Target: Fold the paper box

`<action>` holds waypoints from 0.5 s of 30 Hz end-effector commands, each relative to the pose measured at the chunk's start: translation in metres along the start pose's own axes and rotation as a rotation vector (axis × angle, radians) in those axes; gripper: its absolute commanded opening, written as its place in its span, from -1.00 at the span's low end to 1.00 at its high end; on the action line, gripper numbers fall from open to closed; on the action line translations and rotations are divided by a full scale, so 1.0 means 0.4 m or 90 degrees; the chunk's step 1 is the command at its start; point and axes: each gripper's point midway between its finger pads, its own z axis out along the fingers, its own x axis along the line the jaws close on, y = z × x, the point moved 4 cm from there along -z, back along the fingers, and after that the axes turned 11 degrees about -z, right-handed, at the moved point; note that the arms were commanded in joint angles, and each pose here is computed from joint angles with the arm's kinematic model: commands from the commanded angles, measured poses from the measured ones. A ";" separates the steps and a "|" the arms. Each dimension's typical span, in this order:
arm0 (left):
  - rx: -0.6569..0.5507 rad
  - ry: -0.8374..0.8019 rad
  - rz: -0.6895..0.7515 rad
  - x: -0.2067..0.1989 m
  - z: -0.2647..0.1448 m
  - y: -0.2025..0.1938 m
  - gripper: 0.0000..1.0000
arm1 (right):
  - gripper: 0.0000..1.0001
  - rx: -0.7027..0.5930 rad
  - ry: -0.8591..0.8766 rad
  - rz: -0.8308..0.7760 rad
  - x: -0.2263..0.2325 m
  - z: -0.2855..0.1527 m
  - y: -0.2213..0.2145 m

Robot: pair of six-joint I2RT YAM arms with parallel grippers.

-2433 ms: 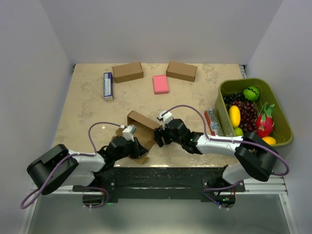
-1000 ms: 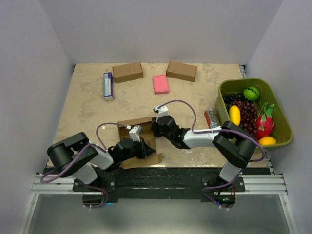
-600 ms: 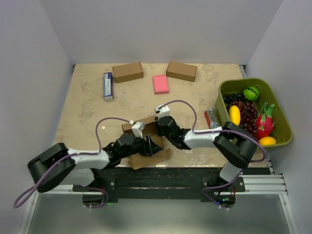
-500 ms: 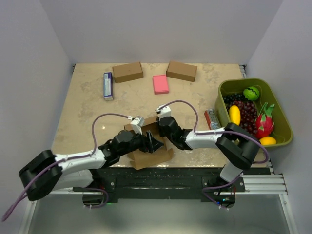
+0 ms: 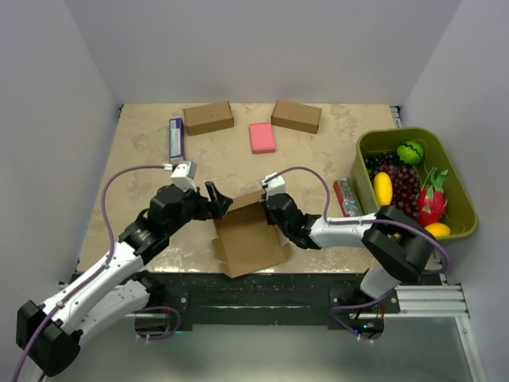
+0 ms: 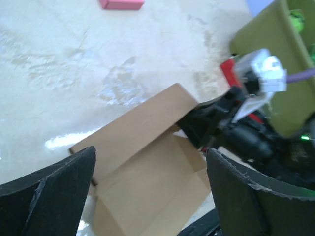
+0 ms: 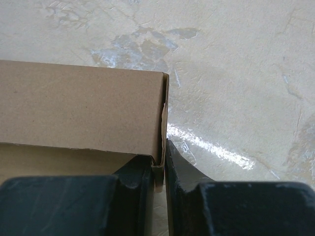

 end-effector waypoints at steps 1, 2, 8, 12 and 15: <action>0.046 0.097 0.010 0.109 0.015 -0.044 0.94 | -0.73 -0.034 -0.020 0.008 -0.017 -0.009 0.031; 0.036 0.093 0.002 0.114 0.022 -0.039 0.93 | -0.73 -0.034 -0.019 0.007 -0.017 -0.010 0.031; 0.017 0.092 -0.042 0.157 0.055 -0.058 0.73 | -0.73 -0.035 -0.014 0.008 -0.016 -0.015 0.028; 0.016 0.079 -0.062 0.169 0.070 -0.068 0.57 | -0.73 -0.034 -0.015 0.008 -0.018 -0.016 0.023; 0.014 0.069 -0.074 0.172 0.075 -0.075 0.41 | -0.73 -0.030 -0.016 0.008 -0.017 -0.013 0.018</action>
